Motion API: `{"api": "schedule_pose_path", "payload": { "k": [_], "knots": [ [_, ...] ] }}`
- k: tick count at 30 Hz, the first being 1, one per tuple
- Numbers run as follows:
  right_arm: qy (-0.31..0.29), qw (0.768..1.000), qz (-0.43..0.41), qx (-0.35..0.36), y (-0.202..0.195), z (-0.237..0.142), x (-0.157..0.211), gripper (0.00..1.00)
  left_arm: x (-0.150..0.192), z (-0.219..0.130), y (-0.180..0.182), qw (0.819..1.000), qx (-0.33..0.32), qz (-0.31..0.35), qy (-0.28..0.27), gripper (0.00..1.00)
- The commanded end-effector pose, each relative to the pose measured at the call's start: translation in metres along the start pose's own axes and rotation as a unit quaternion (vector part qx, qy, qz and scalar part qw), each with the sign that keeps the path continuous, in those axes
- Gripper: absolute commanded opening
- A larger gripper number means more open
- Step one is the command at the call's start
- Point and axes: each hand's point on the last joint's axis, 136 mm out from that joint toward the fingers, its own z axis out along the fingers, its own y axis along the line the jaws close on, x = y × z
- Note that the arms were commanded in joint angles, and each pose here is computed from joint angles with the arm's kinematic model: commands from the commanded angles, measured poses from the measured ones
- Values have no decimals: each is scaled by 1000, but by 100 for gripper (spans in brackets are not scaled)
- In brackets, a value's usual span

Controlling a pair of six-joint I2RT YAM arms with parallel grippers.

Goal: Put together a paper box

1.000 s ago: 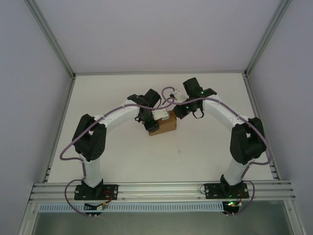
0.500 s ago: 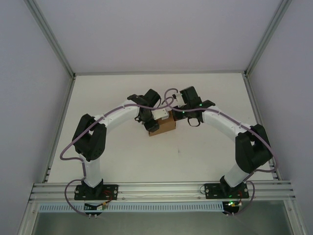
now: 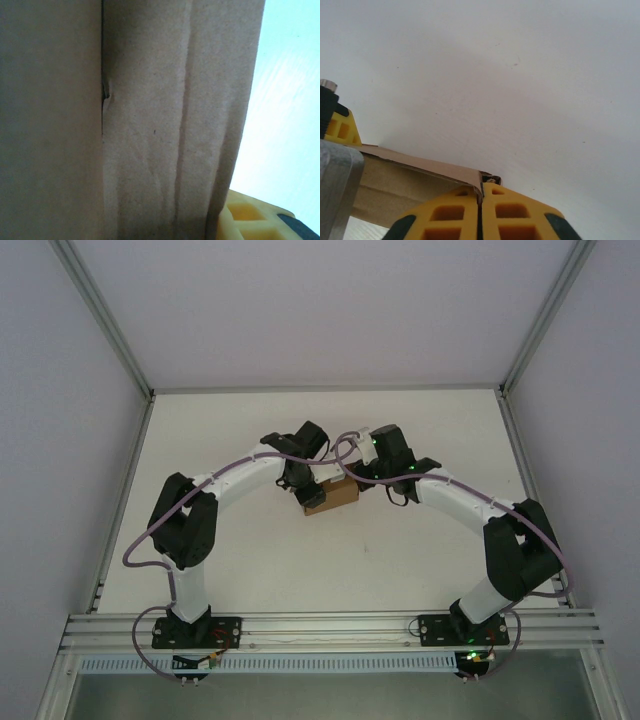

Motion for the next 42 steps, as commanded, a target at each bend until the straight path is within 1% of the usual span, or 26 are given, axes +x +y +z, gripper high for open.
{"api": "schedule_pose_path", "payload": {
  "k": [1,5,8,12,15,19,23,26,32,35,37,38,42],
  "knots": [
    [-21,999,-32,-7,8,-9,-16,15,-1,4,-11,1000,17,14,-2,36],
    [-10,1000,-25,-11,7,-16,-10,19,0,6,-11,1000,17,15,1,36],
    [1,999,-6,-37,8,-20,-6,19,0,6,-11,1000,18,13,0,36],
    [17,999,6,-37,-1,-25,-1,25,1,6,-10,1000,15,15,3,36],
    [16,999,7,-37,-8,-32,-1,25,2,5,-11,1000,17,18,5,36],
    [12,998,4,-61,-3,-35,-4,24,1,4,-11,1000,18,19,3,36],
    [15,997,2,-70,-1,-33,-6,20,0,3,-12,1000,20,20,1,36],
    [16,996,-5,-86,4,-31,-7,23,0,2,-12,1000,20,22,1,36],
    [26,995,-11,-90,4,-30,-7,24,0,1,-11,1000,19,24,2,35],
    [35,996,-9,-85,-1,-30,-2,28,-1,1,-12,999,20,24,-1,35],
    [36,996,-13,-82,-6,-31,-1,36,0,1,-12,999,22,25,0,35],
    [34,996,-11,-80,-10,-31,-1,38,0,1,-13,999,23,26,1,35],
    [27,995,-4,-97,-20,-35,-3,38,0,1,-13,999,25,27,1,35]
  ]
}}
